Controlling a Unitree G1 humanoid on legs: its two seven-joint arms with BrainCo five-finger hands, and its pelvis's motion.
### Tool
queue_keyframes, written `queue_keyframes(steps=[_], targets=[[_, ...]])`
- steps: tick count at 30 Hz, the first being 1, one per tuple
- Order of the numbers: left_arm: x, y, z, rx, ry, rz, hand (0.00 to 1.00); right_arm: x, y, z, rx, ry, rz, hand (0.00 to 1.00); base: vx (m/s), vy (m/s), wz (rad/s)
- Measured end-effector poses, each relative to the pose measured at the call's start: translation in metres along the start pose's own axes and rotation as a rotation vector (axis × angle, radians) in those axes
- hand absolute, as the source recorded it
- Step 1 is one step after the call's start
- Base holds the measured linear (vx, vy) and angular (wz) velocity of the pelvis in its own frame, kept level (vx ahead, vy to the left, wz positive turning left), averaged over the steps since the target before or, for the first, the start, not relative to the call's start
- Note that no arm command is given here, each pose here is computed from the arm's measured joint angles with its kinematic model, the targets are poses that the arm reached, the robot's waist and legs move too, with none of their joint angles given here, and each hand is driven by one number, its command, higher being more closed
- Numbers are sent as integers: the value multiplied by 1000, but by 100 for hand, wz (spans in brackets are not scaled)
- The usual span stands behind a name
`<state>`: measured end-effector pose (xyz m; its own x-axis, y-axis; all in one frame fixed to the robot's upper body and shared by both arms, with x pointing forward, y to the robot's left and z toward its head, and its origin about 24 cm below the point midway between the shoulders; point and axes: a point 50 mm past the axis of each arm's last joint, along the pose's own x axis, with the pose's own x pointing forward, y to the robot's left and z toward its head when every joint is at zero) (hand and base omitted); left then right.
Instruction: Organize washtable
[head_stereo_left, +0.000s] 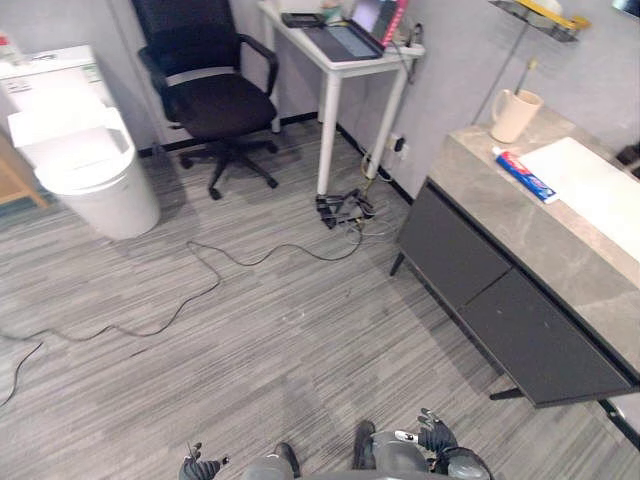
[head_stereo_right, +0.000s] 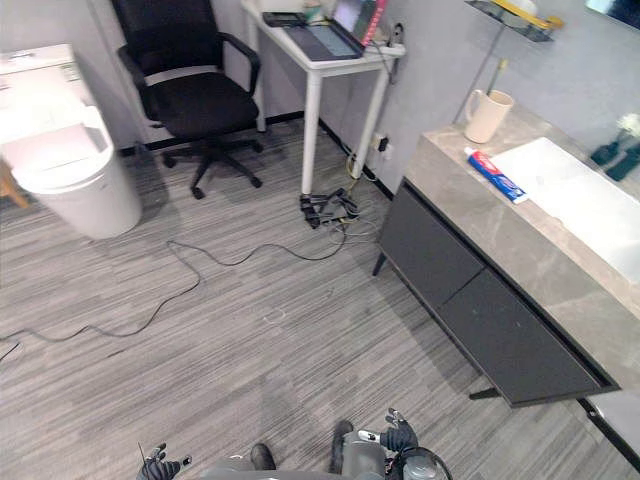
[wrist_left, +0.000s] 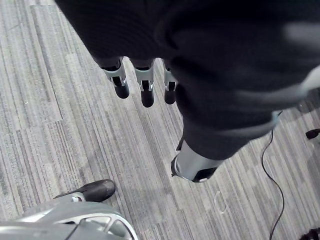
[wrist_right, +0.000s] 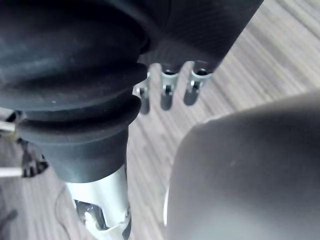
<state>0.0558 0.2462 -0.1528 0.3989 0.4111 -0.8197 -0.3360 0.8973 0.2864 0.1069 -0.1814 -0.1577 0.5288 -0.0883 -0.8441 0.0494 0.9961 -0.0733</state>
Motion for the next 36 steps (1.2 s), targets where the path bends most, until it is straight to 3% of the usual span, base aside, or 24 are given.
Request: queue_keyframes(steps=[7, 13, 19, 28, 36], targets=[[-12, 0, -22, -78, 43, 34, 0, -14, -22, -37, 115, 105, -88, 0, 315, -17, -58], [-6, -19, 3, -103, -27, -20, 0, -23, -29, -61, 154, 202, -111, 0, 384, 142, -99], [1, -35, 37, -61, -139, -81, 0, -7, -34, -28, 136, 137, -107, 0, 263, 335, -62], [5, -23, 29, -25, -81, -58, 0, -2, -31, -13, 98, 81, -89, 0, 256, 331, -74], [3, -25, 20, -12, -51, -71, 0, -4, -30, -15, 60, 78, -78, 0, 167, 61, -52]])
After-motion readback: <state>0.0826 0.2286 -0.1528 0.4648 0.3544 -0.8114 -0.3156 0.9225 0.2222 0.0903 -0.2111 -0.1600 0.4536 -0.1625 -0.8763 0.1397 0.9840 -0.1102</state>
